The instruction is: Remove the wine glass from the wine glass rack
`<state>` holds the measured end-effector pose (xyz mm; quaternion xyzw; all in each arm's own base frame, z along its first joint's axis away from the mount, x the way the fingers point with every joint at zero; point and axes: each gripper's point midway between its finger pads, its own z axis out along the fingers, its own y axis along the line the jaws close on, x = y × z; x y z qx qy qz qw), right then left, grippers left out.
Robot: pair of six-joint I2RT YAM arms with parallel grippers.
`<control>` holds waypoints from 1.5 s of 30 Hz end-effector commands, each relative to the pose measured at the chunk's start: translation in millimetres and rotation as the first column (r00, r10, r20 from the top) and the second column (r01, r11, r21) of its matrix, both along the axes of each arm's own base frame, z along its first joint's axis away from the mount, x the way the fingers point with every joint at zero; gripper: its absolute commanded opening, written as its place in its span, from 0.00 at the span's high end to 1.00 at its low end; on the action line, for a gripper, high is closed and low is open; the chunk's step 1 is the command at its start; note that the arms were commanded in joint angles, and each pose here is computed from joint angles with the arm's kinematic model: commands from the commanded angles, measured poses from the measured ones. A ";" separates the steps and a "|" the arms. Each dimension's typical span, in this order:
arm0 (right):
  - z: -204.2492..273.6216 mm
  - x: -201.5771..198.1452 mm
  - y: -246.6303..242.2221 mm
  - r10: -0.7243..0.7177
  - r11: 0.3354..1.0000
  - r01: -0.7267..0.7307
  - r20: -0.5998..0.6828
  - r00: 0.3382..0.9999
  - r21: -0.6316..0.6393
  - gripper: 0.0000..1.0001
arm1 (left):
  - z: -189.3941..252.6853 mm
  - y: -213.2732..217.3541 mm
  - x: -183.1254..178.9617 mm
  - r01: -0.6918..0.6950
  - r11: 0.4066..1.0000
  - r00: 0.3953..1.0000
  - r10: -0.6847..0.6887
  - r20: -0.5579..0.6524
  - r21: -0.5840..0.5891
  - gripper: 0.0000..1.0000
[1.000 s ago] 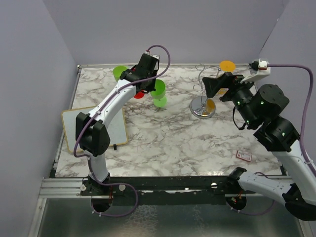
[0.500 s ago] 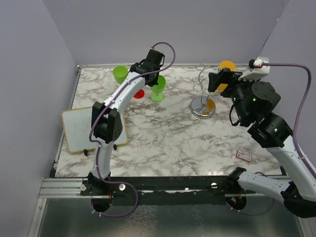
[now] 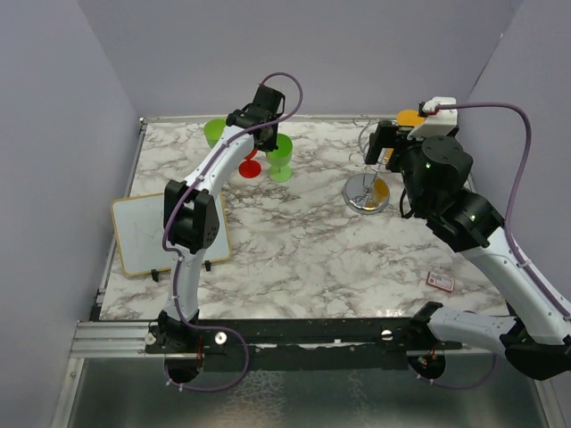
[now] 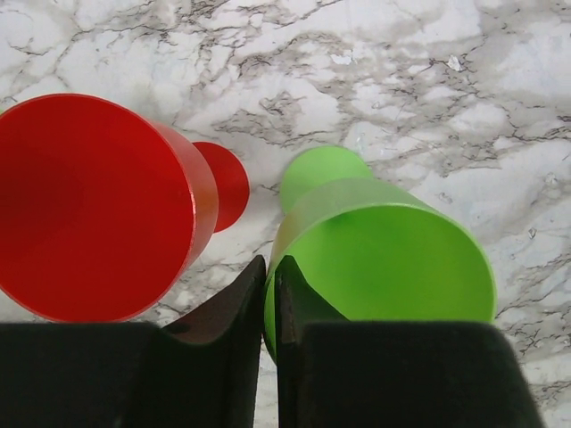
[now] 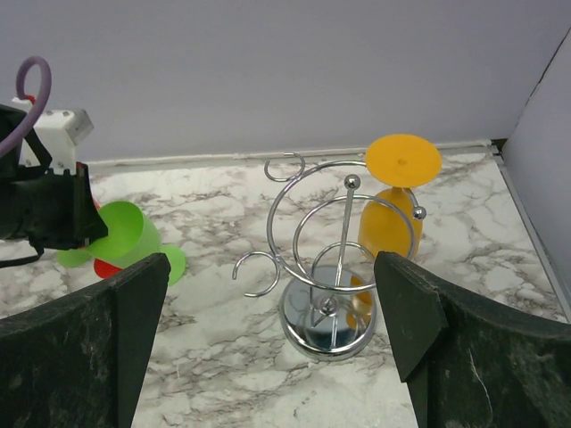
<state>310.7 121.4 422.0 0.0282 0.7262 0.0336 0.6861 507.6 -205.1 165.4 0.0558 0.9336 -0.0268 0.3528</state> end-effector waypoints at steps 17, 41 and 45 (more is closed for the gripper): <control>16.4 11.4 18.8 0.046 0.998 -0.048 -0.040 0.998 -0.032 0.00 | 84.1 -4.9 -24.8 0.081 0.992 0.992 -0.071 0.104 -0.097 0.37; -35.9 121.0 -105.0 0.285 0.735 -0.122 -0.140 0.948 0.667 0.00 | 146.7 -32.8 -157.4 0.557 0.760 0.781 -0.342 0.523 -0.335 0.22; -63.1 123.8 -122.8 0.268 0.652 -0.071 -0.141 0.953 0.755 0.00 | 149.8 -35.8 -161.4 0.587 0.738 0.759 -0.358 0.544 -0.334 0.06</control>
